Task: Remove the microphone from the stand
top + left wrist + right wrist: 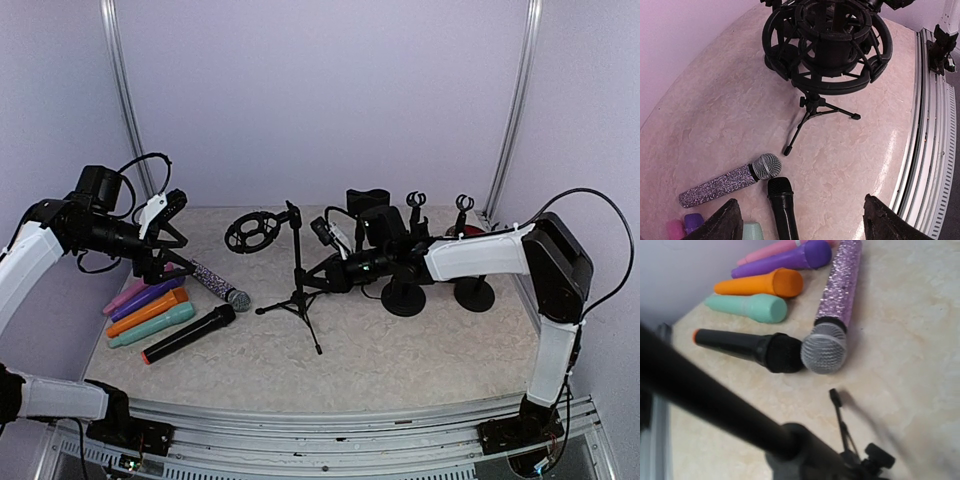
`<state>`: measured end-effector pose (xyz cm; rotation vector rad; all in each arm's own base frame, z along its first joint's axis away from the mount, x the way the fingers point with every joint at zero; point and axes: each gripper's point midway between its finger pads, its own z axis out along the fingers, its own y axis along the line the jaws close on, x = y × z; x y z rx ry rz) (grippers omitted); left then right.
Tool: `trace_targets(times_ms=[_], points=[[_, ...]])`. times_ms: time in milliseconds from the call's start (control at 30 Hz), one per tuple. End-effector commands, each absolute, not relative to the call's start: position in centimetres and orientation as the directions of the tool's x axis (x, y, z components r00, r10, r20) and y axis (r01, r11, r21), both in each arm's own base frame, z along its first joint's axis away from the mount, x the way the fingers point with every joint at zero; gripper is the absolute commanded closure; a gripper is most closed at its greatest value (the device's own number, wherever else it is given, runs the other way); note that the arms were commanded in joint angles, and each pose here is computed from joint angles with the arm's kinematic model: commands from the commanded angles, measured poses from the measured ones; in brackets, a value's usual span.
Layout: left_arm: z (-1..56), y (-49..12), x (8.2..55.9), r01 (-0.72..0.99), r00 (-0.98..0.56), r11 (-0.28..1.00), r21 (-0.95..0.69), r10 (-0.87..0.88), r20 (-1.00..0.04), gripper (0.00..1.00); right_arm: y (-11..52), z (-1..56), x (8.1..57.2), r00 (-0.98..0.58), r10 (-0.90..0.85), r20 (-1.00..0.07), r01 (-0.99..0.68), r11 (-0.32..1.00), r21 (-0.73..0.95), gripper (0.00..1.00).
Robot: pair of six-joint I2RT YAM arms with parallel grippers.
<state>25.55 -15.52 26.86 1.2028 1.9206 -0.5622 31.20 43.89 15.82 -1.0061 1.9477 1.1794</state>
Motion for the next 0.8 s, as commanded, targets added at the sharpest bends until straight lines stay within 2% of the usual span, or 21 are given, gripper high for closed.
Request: trace_targets(times_ms=[0, 367, 767], points=[[27.6, -15.4, 25.2, 0.891, -0.224, 0.450, 0.056, 0.544, -0.809, 0.19, 42.7, 13.8, 31.4, -0.421, -0.402, -0.813, -0.877, 0.410, 0.251, 1.00], [27.8, -15.3, 25.3, 0.891, -0.218, 0.450, 0.064, 0.546, -0.809, 0.19, 42.4, 12.7, 31.4, -0.141, -0.621, -0.771, -0.884, 0.429, -0.184, 1.00], [28.0, -15.3, 25.4, 0.889, -0.222, 0.453, 0.063, 0.547, -0.807, 0.19, 41.8, 13.3, 31.7, 0.001, -0.691, -0.723, -0.798, 0.435, -0.417, 1.00]])
